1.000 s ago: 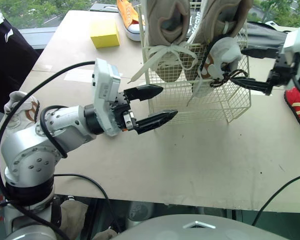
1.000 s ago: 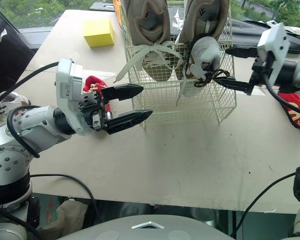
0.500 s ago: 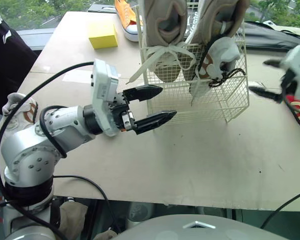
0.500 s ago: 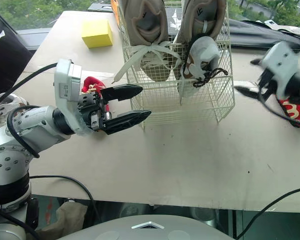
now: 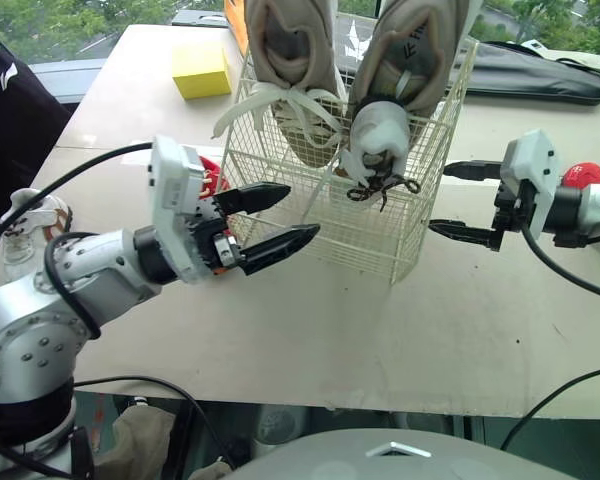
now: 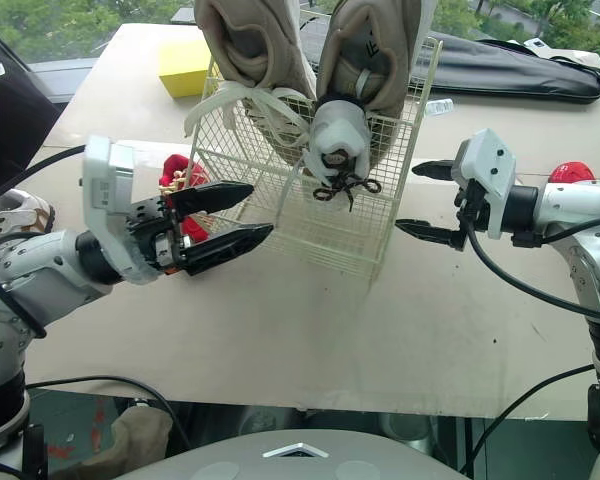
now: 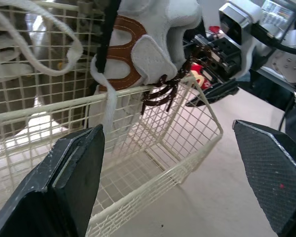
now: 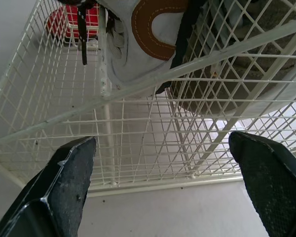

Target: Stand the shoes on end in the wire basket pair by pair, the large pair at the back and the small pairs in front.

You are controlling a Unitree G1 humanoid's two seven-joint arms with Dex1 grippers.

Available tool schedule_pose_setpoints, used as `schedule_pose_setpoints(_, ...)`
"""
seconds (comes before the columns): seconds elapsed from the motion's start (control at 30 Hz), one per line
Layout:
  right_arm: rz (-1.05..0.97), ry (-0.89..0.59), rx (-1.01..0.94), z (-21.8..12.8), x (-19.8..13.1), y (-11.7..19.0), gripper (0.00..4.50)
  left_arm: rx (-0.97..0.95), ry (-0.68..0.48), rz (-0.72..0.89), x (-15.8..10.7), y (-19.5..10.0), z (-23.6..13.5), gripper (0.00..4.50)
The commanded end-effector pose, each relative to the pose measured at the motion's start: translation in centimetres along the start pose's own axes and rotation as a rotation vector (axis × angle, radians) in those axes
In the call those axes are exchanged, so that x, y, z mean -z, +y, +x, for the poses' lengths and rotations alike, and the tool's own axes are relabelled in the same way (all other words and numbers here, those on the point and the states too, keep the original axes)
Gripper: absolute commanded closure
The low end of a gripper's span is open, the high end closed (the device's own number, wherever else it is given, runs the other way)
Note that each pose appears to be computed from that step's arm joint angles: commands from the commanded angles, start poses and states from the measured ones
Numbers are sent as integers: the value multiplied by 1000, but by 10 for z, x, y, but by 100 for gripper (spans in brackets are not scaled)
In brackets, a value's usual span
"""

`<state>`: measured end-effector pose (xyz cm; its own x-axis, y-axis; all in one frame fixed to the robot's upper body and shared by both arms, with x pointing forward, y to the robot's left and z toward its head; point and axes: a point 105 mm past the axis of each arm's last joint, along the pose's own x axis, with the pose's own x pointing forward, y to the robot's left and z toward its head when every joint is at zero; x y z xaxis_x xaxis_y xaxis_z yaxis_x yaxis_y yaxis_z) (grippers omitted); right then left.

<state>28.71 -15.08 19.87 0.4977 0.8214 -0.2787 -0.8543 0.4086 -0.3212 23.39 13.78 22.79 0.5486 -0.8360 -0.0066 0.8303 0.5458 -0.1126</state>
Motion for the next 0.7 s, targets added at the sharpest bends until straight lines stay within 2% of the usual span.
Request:
schedule_pose_setpoints(0.03,-21,-102,54,-46,-23,-8,24,-181,-156,-42,-24,29,-34,0)
schedule_pose_setpoints(0.1,33,-203,41,-57,-42,-6,24,-274,-185,-73,-27,46,-56,0)
schedule_pose_setpoints(0.2,32,-308,-27,-55,-68,5,10,-397,-199,-114,-26,69,-88,0)
schedule_pose_setpoints(0.3,-44,-353,-84,-46,-87,18,10,-548,-173,-112,-20,94,-120,0)
schedule_pose_setpoints(0.43,-132,-481,-218,-33,-124,52,10,-771,-125,-118,-10,124,-169,0)
schedule_pose_setpoints(0.57,-176,-515,-304,-20,-133,67,10,-970,-40,-208,5,146,-225,0)
schedule_pose_setpoints(0.63,-169,-525,-336,-15,-132,72,10,-1071,21,-226,16,155,-256,0)
schedule_pose_setpoints(0.7,-176,-498,-363,-8,-125,77,10,-1114,34,-288,23,161,-281,0)
